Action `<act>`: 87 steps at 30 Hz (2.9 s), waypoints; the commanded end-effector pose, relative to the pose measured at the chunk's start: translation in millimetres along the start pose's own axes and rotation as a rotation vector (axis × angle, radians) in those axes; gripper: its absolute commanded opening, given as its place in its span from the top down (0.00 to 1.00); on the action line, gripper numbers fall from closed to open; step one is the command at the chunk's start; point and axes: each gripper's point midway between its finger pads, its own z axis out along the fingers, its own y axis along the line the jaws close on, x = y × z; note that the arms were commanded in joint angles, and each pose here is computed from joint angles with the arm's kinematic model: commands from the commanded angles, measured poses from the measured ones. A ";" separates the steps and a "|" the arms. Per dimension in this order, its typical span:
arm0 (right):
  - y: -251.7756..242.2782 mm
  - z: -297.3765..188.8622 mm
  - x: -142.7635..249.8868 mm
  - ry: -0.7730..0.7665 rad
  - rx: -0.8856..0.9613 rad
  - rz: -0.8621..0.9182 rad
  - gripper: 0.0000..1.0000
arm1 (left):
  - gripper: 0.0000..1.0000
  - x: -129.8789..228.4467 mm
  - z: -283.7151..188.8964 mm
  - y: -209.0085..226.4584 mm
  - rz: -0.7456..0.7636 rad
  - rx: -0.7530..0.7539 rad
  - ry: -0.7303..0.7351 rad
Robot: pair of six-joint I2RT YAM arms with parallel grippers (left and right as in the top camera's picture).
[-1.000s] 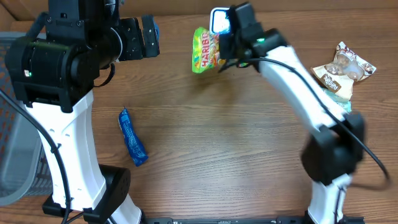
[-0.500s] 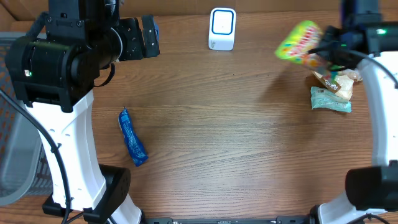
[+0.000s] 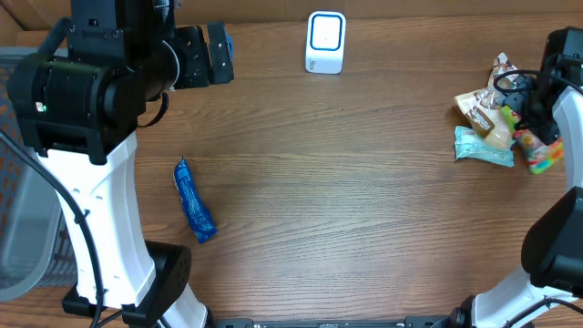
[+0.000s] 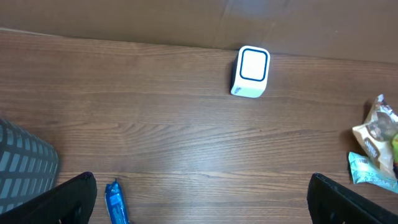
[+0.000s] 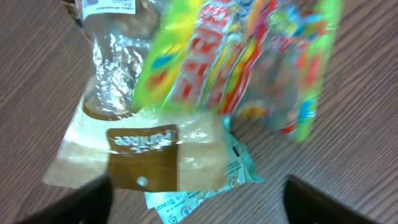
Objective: Scan the item barcode
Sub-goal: 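Carry the gummy bag right and release it by the mushroom bag, then move the right gripper left to the blue packet, then grasp the blue packet with the right gripper and lift it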
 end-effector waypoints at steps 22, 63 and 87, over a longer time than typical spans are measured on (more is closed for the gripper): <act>249.5 -125.0 183.9 0.218 -0.755 -0.632 0.08 | 0.00 -0.7 -1.4 0.1 -0.001 -0.003 -0.006; 334.6 -65.6 573.4 -0.108 -0.800 -1.696 0.00 | 0.00 -0.7 -1.4 0.1 -0.001 -0.003 -0.006; 286.8 -52.9 444.0 0.608 -0.675 -1.247 0.03 | 0.00 -0.7 -1.4 0.1 -0.001 -0.003 -0.006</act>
